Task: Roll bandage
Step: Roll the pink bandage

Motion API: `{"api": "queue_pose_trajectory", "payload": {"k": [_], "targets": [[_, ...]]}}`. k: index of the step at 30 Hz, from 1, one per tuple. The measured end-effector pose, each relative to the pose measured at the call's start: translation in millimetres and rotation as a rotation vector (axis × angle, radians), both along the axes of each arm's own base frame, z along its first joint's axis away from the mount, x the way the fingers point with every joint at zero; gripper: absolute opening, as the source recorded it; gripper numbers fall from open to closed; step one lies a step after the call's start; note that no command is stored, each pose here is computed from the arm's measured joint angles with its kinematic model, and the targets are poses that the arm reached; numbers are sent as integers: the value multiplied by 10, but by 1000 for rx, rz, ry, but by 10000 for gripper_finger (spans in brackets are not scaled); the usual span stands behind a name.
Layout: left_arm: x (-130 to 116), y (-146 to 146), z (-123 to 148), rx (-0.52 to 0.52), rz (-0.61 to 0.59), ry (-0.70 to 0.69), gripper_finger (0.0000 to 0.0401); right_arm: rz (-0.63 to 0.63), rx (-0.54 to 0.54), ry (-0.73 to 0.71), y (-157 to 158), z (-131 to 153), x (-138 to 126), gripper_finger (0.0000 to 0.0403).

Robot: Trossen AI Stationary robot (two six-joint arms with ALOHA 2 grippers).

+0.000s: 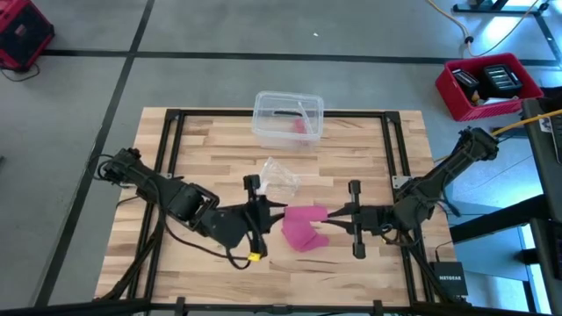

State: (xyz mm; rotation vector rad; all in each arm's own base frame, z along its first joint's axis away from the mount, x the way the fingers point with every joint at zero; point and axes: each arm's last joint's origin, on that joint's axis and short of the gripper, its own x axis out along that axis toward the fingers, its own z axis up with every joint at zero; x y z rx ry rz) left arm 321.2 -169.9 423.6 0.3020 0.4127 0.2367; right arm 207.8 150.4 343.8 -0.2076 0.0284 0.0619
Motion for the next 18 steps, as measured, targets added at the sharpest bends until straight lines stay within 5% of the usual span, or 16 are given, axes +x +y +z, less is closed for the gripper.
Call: {"api": "queue_pose_trajectory", "payload": {"k": [10, 18], "targets": [[1, -371, -449, 172, 5, -76, 99, 109, -24, -9, 126, 25, -128, 10], [-110, -283, -371, 173, -92, -134, 91, 188, -27, 9, 147, 5, -131, 11]]}}
